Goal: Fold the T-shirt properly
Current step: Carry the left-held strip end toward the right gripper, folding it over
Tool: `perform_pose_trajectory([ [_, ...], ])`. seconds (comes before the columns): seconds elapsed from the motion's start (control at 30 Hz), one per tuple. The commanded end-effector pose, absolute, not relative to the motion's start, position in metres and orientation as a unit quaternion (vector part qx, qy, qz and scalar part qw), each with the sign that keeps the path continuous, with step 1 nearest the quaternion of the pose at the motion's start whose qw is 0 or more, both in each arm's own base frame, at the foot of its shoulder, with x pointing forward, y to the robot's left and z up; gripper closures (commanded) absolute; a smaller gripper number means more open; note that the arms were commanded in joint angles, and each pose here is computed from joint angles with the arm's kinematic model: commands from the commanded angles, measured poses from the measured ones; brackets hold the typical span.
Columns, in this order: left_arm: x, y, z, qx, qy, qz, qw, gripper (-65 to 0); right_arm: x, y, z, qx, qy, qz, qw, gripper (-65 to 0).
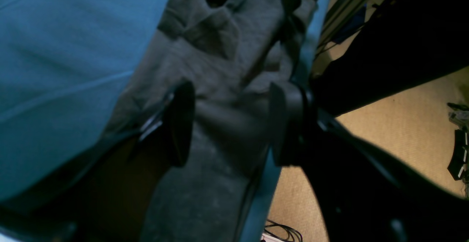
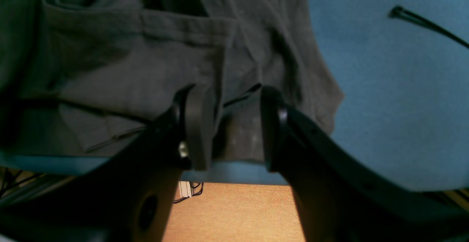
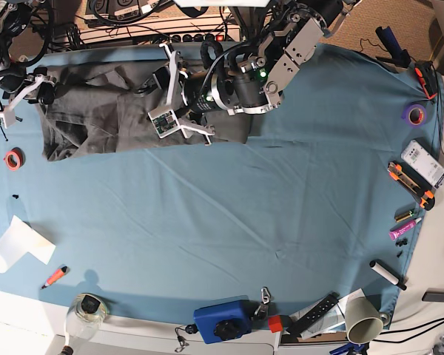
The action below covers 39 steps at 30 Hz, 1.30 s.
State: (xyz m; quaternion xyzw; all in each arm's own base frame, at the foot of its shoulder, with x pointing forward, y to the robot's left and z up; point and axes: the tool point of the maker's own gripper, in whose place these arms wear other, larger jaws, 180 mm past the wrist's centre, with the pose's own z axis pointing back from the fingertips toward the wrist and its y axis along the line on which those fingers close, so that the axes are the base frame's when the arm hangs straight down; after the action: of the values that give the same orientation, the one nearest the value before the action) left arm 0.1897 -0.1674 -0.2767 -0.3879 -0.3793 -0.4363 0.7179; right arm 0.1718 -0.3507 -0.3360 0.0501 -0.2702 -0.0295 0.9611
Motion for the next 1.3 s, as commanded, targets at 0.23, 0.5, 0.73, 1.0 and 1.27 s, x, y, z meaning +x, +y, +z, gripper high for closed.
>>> perform_pose_trajectory([
  [0.23,0.191,-0.164,-0.279,-0.375,-0.359,-0.432,0.737,-27.0,0.181,-0.357,-0.322,0.038,-0.294,-0.020,0.955,-22.0],
  [0.5,0.193,-0.129,-0.298,-0.294,-0.327,-0.403,0.803,0.0,0.192,-0.347,-0.312,0.068,-0.326,-0.018,0.943,-22.0],
  [0.73,0.196,-0.084,-0.289,-0.282,-0.354,-0.321,0.832,0.0,0.195,-0.343,-0.309,0.081,-0.335,-0.017,0.939,-22.0],
  [1.0,0.178,-0.060,-0.299,-0.280,-0.338,-0.308,0.844,0.0,0.199,-0.344,-0.307,0.078,-0.347,-0.018,0.935,-21.9],
  [1.27,0.162,-0.060,-0.308,-0.289,-0.317,-0.300,0.852,0.0,0.187,-0.363,-0.317,0.015,-0.311,-0.006,0.950,-32.4],
])
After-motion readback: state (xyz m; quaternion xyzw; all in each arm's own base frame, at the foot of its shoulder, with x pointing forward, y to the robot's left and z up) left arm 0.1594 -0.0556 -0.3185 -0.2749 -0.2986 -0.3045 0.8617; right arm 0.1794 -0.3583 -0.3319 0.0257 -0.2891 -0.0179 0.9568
